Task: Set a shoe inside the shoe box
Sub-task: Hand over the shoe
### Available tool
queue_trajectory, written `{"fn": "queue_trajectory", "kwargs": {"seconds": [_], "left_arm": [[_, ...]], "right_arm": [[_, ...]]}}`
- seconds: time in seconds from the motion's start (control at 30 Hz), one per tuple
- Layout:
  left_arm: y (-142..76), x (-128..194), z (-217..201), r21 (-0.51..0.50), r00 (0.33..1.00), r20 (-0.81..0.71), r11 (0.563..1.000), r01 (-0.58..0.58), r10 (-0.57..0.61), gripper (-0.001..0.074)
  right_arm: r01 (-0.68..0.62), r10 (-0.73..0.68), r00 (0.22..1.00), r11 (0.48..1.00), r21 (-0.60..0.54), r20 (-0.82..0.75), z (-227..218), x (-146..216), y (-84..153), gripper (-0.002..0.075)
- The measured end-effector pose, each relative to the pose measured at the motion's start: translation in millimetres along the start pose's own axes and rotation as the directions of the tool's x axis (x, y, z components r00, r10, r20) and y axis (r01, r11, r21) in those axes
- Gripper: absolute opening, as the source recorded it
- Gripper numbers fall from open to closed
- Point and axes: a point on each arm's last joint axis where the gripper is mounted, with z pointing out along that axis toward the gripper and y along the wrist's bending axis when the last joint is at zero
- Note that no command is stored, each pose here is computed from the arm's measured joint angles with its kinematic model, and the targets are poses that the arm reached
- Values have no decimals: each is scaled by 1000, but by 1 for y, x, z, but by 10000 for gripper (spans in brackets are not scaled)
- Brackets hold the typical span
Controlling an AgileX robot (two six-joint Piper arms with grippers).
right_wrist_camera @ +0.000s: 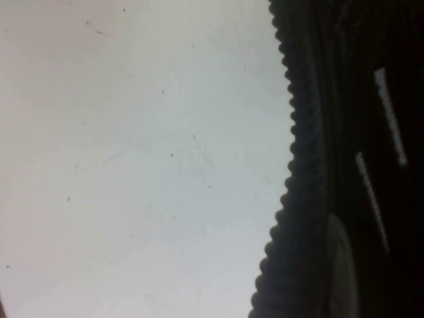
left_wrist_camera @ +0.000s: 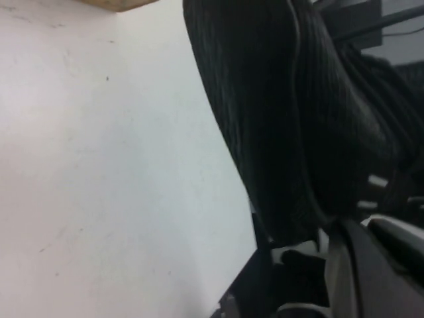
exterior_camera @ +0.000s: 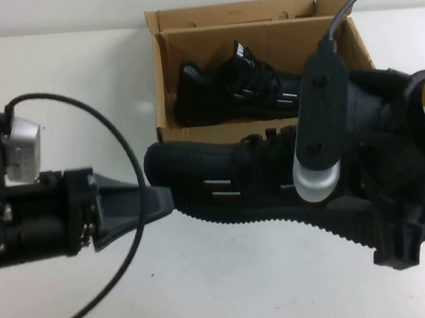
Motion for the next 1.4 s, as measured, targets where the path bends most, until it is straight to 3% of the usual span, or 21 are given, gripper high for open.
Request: {"fn": "queue_trajectory", "kwargs": {"seconds": [0.17,0.27,0.33,0.5,0.57,0.63,1.2,1.23,1.27,1.33,1.4], "left_arm": [[9,-8,11,102,997,-10,992,73,-72,0],[11,-10,13,120,996,-8,989,90,-90,66],[12,-11,13,122,996,-6,988,93,-93,166],[11,-11,13,128,989,-16,981,147,-146,548],[11,-11,13,128,988,-17,980,153,-152,632],[11,-11,13,127,988,-18,979,157,-156,664],[24,-41,34,117,979,2,973,200,-202,662],[22,-43,37,124,981,-5,973,194,-195,627],[20,-44,39,131,982,-17,973,189,-189,544],[18,-44,44,138,987,-35,978,160,-156,302],[18,-45,45,133,992,-28,983,125,-122,162]], "right_arm": [[4,-4,1000,1000,9,-8,0,1,-1,-4],[5,-5,1000,1000,14,-9,-1,1,-1,-4],[8,-8,1000,1000,21,-13,-1,1,-2,-5],[18,-16,999,998,53,-33,-1,3,-5,-5],[12,-9,999,998,69,-38,-2,4,-6,-4],[9,-7,999,997,78,-35,-5,5,-6,-4],[-26,26,998,1000,0,54,-15,3,5,-4],[-26,26,998,1000,0,54,-15,3,5,-4],[-26,26,998,1000,1,55,-15,3,5,-4],[-26,26,998,1000,0,55,-15,3,5,-5],[-29,29,998,1000,-4,57,-15,3,6,-5]]}}
